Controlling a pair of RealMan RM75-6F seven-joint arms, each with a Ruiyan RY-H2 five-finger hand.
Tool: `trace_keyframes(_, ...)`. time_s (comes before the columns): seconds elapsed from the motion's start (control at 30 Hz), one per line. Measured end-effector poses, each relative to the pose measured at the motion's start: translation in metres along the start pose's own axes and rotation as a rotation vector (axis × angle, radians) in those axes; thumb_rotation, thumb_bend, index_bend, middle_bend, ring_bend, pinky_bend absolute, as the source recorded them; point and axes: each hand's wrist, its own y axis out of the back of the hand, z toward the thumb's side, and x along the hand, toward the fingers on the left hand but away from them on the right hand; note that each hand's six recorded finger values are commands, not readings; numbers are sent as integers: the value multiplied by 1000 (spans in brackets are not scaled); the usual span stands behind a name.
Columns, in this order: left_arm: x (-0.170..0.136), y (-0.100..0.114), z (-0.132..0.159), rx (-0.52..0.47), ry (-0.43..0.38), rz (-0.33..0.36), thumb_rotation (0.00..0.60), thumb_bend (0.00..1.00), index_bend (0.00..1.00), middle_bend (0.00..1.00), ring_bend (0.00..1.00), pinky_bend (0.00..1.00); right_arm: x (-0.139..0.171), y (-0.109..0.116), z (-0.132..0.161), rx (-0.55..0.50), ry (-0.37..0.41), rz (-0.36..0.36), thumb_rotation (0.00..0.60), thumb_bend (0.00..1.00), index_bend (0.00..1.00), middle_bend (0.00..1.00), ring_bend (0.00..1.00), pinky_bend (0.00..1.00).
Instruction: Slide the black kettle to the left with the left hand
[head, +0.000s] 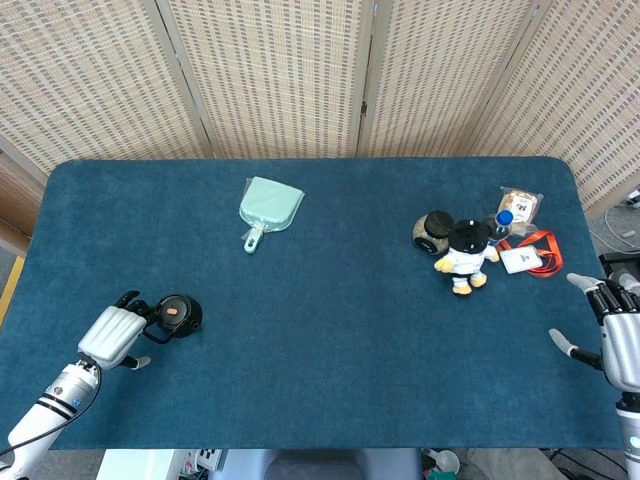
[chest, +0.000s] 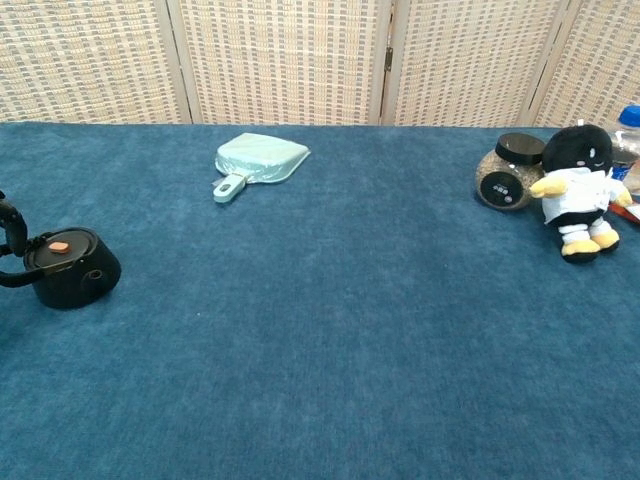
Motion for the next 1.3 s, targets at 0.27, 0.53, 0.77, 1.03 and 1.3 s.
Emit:
trace_keyframes(0.27,-2,-8,1,-12,-7,-5,600,96,447,430,317,96,3,1,0,0,-5,-3,600,115,248,299,231,336)
trace_keyframes(0.53,0,-14,5,-19,-14,-12,600,96,450,432,318,96,5,2,-3,0,-13,-3,600,114,248,300,231,336)
trace_keyframes(0.77,-1,-18,7,-24,-11,-21,600,96,454,433,320,96,6,2,-3,-1,-13,-2,600,115,248,300,231,336)
trace_keyframes(1.03,-2,-23,9,-37,-3,-27,600,96,463,442,328,96,7,2,-4,-2,-18,-1,600,114,248,300,231,336)
trace_keyframes(1.3,-2,-28,12,-33,1,-47,600,96,481,463,347,93,9,1,-7,-4,-25,1,600,115,248,300,231,336)
